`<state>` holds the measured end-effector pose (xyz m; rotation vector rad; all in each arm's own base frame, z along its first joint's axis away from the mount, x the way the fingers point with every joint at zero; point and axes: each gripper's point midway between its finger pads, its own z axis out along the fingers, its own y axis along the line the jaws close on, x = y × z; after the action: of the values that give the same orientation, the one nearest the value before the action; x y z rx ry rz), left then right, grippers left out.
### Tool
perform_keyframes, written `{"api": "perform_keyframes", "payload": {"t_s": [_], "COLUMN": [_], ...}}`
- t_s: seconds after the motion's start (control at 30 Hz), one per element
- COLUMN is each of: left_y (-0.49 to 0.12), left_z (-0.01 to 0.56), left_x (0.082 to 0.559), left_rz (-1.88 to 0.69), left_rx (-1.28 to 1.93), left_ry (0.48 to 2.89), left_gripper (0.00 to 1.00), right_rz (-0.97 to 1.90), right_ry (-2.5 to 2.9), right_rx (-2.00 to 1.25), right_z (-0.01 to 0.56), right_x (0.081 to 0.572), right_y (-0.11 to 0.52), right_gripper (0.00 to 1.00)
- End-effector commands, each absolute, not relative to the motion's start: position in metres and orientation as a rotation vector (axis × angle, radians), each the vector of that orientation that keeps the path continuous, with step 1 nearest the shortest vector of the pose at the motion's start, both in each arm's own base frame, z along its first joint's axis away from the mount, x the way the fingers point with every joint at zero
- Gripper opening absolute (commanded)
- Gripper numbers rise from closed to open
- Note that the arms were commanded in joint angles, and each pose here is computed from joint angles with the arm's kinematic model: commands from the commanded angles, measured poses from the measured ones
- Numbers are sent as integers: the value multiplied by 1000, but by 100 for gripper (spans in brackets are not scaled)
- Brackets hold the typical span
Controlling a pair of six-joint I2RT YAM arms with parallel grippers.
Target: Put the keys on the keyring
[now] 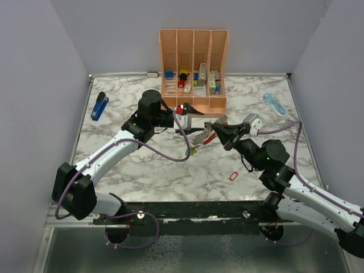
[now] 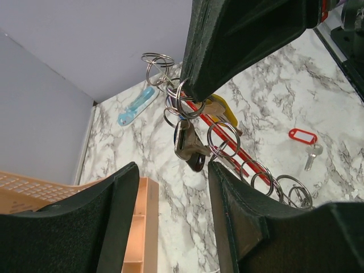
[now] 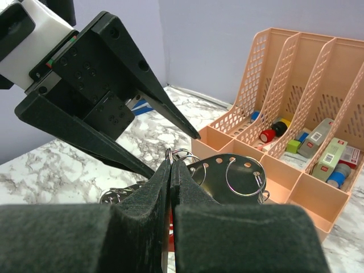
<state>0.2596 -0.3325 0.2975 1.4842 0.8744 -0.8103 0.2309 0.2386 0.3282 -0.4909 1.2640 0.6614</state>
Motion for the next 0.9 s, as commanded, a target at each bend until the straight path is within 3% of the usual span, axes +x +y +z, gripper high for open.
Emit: {"api": "perform_keyframes", "payload": {"t_s": [0.0, 0.17, 0.27, 0.57, 0.87], "left_y": [-333, -335, -334, -328, -326], "left_z": [295, 299, 299, 297, 306], "left_x": [264, 258, 247, 220, 223], "left_rz": [-770, -793, -842, -996, -993], "left_rx": [1511, 1529, 1550, 1586, 1563], "left_ry": [831, 788, 766, 791, 797], "left_gripper": [54, 42, 41, 45, 51], "right_rz": [725, 747, 750, 733, 750], "right_ry": [1171, 1168, 1175, 1199, 1206], "right_rx": [-499, -531, -533, -520, -538], "right_z": [357, 358, 357, 351, 348], "right_x": [221, 217, 217, 219, 218], "right_y": [243, 248, 249, 246, 250], "right_gripper": [1, 1, 1, 1, 1]}}
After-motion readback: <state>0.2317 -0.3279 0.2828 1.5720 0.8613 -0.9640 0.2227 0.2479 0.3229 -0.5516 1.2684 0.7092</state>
